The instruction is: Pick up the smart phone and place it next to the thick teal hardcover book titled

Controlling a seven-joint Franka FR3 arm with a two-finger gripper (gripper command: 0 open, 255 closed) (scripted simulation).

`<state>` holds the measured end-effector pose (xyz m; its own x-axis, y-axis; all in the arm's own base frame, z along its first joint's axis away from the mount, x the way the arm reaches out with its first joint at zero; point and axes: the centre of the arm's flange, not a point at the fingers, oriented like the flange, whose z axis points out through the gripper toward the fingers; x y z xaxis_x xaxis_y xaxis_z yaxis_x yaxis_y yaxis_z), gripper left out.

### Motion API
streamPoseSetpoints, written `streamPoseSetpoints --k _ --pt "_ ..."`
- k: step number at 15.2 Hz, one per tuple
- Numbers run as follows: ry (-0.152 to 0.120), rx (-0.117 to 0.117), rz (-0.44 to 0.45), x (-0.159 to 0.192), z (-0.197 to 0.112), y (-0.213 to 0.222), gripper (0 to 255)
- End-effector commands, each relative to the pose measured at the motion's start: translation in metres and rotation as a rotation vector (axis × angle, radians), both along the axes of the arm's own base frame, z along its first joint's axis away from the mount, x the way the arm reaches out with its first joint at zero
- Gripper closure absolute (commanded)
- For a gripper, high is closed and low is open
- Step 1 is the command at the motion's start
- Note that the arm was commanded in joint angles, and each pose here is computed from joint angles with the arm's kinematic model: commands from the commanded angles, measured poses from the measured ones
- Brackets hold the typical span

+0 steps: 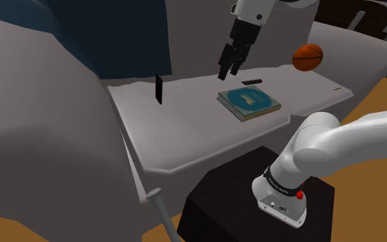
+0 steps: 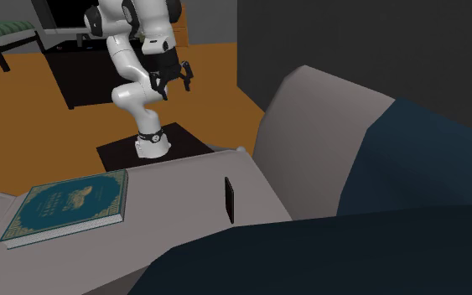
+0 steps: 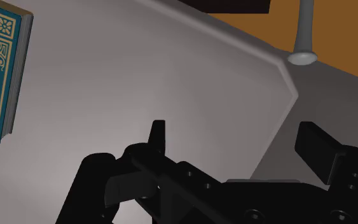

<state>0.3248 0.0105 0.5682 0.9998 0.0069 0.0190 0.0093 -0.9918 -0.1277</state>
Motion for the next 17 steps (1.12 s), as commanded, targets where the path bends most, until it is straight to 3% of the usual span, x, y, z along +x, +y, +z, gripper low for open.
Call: streamPoseSetpoints --k 1,17 --pt "0.000 0.000 0.000 0.000 0.000 0.000 0" --pt "-0.026 -0.064 0.481 0.186 -0.084 -0.048 0"
